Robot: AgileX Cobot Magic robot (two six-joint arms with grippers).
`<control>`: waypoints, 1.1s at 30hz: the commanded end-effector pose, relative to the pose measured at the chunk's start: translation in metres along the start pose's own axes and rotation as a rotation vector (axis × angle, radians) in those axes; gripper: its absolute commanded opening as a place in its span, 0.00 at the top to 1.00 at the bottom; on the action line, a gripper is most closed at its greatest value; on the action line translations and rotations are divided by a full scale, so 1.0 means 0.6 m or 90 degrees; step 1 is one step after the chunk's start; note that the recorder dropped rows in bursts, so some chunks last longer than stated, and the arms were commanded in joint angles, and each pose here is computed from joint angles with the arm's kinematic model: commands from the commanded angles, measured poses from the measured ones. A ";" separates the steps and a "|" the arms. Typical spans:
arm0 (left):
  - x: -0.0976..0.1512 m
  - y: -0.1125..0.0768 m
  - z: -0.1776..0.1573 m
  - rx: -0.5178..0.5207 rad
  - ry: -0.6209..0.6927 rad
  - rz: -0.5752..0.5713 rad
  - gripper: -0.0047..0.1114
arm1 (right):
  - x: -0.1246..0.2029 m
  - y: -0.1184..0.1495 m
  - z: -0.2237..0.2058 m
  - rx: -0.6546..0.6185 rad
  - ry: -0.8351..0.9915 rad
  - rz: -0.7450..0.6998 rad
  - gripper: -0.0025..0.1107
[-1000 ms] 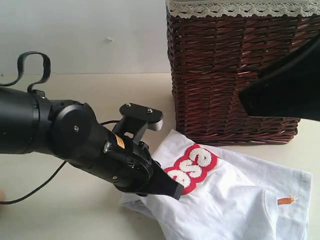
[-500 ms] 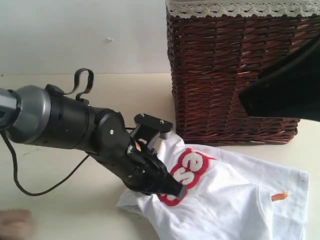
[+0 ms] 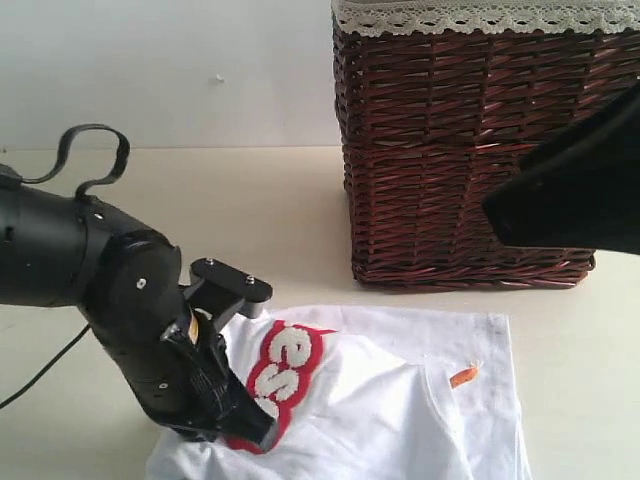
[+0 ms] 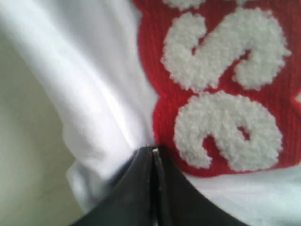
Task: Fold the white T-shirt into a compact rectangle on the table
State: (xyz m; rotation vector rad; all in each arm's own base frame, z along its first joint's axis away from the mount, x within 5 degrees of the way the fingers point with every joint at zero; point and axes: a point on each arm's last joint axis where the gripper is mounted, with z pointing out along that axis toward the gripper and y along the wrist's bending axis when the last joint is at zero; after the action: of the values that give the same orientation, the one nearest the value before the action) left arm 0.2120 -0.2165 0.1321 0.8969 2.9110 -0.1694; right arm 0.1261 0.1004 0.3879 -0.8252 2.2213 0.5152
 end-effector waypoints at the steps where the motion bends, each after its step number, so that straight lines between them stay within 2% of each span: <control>1: -0.005 0.000 -0.061 0.004 -0.104 -0.010 0.96 | -0.002 0.001 -0.004 0.000 -0.007 -0.007 0.60; 2: -0.013 -0.007 -0.086 0.022 -0.174 -0.013 0.96 | -0.002 0.001 -0.004 0.000 -0.007 -0.007 0.60; 4: -0.021 -0.015 -0.103 0.038 -0.235 -0.010 0.96 | -0.002 0.001 -0.004 0.000 -0.007 -0.007 0.60; 5: -0.022 -0.017 -0.102 0.039 -0.239 -0.008 0.96 | -0.002 0.001 -0.004 0.000 -0.007 -0.007 0.60; 10: -0.028 -0.013 -0.037 0.022 -0.173 -0.010 0.96 | -0.002 0.001 -0.004 0.000 -0.007 -0.007 0.60; 13: -0.035 -0.009 0.006 0.016 -0.163 -0.014 0.96 | -0.002 0.001 -0.004 0.000 -0.007 -0.007 0.60; 16: -0.034 0.002 0.038 0.004 -0.126 -0.024 0.96 | -0.002 0.001 -0.004 0.000 -0.007 -0.007 0.60; 21: -0.004 0.055 0.061 -0.036 -0.006 -0.054 0.96 | -0.002 0.001 -0.004 0.000 -0.007 -0.007 0.60; 27: 0.057 0.131 0.065 -0.055 0.045 -0.140 0.96 | -0.002 0.001 -0.004 0.000 -0.007 -0.007 0.60; 30: 0.078 0.147 0.059 -0.058 0.026 -0.147 0.96 | -0.002 0.001 -0.004 0.000 -0.007 -0.007 0.60; 33: 0.073 0.145 0.042 -0.057 -0.026 -0.141 0.96 | -0.002 0.001 -0.004 0.000 -0.007 -0.007 0.60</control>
State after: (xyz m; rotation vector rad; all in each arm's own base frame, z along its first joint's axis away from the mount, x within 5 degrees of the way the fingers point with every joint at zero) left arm 0.2429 -0.1378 0.1047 0.4820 2.8420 -0.1498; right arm 0.1258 0.1003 0.3877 -0.8293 2.2237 0.5141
